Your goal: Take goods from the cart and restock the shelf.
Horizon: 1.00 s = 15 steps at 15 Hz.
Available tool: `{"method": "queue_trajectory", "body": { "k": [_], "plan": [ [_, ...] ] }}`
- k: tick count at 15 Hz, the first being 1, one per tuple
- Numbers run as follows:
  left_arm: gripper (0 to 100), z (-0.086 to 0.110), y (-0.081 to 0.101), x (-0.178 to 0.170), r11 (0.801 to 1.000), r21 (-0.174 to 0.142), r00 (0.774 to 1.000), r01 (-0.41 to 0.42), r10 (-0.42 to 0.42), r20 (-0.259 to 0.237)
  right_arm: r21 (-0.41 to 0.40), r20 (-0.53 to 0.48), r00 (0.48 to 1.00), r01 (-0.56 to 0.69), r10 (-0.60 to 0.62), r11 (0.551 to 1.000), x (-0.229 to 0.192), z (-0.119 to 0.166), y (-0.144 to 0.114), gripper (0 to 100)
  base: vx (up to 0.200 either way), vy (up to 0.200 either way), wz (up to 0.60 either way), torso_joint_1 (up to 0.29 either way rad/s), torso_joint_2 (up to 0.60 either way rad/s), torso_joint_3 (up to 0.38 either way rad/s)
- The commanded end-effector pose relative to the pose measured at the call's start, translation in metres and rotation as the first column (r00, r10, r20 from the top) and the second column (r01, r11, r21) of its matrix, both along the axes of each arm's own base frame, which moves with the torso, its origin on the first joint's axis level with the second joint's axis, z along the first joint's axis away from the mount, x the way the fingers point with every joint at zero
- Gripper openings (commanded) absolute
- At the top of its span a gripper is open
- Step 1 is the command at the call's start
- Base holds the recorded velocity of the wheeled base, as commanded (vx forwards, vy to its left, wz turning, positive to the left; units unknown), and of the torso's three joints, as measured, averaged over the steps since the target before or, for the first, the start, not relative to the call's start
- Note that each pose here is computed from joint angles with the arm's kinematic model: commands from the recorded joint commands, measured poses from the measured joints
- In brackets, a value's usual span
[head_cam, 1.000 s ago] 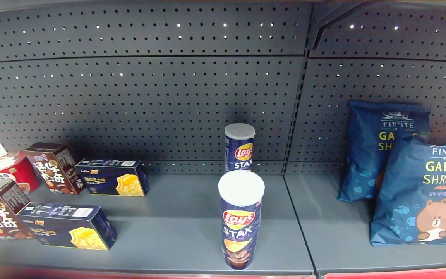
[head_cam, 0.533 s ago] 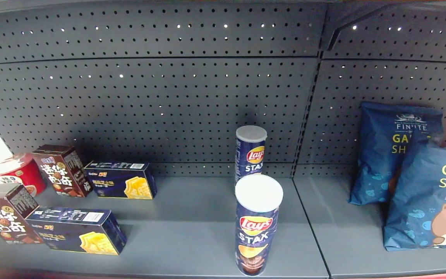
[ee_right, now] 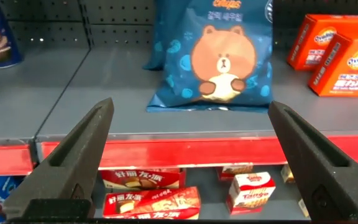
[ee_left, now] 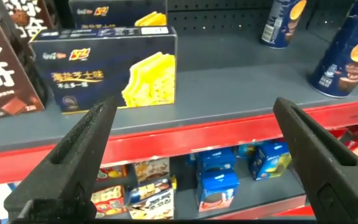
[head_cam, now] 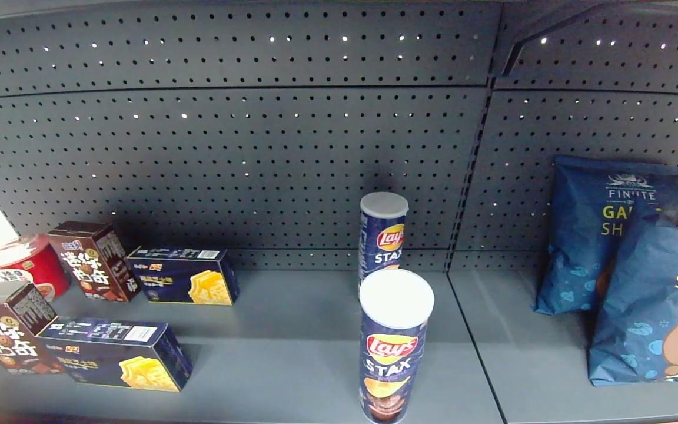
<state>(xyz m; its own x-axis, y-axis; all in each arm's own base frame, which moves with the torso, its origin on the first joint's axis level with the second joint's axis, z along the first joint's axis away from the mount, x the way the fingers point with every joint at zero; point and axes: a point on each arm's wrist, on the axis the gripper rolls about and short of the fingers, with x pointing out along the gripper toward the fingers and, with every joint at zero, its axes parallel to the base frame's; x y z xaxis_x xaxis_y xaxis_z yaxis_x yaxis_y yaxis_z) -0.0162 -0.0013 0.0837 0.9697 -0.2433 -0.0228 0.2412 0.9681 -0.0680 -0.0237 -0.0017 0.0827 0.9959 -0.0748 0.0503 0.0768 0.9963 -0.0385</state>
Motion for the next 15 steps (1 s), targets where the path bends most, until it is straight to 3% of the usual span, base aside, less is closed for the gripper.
{"method": "queue_trajectory", "body": {
  "k": [1, 4, 7, 13, 15],
  "plan": [
    [100, 0.0000, 0.0001, 0.0001, 1.000, 0.011, 1.000, -0.002, 0.002, 0.003, -0.001, -0.003, 1.000, 0.000, 0.000, 1.000, 0.0002, -0.0001, 0.0000, 100, 0.000, 0.000, 0.00, 0.000, 0.00, 0.000],
    [100, 0.0000, 0.0006, 0.0002, 0.997, 0.072, 1.000, -0.022, 0.021, 0.018, -0.002, -0.003, 1.000, 0.000, 0.000, 1.000, 0.0002, -0.0001, 0.0000, 100, 0.000, 0.000, 0.00, 0.000, 0.00, 0.000],
    [100, 0.0000, 0.0010, 0.0003, 0.994, 0.097, 0.999, -0.042, 0.040, 0.024, -0.010, -0.004, 1.000, 0.001, -0.001, 1.000, 0.0002, -0.0001, 0.0000, 100, 0.000, -0.200, 0.00, 0.002, 0.00, -0.002],
    [100, 0.0001, 0.0005, 0.0003, 0.997, 0.077, 1.000, -0.022, 0.021, 0.018, -0.011, -0.002, 1.000, 0.001, -0.001, 1.000, 0.0000, -0.0001, 0.0000, 100, 0.000, 0.000, 0.00, 0.000, 0.00, 0.000],
    [100, 0.0001, 0.0005, 0.0003, 0.999, 0.044, 1.000, -0.022, 0.022, 0.009, -0.011, -0.004, 1.000, 0.001, -0.001, 1.000, 0.0002, -0.0001, 0.0000, 100, 0.000, 0.000, 0.00, 0.000, 0.00, 0.000]
  ]
}}
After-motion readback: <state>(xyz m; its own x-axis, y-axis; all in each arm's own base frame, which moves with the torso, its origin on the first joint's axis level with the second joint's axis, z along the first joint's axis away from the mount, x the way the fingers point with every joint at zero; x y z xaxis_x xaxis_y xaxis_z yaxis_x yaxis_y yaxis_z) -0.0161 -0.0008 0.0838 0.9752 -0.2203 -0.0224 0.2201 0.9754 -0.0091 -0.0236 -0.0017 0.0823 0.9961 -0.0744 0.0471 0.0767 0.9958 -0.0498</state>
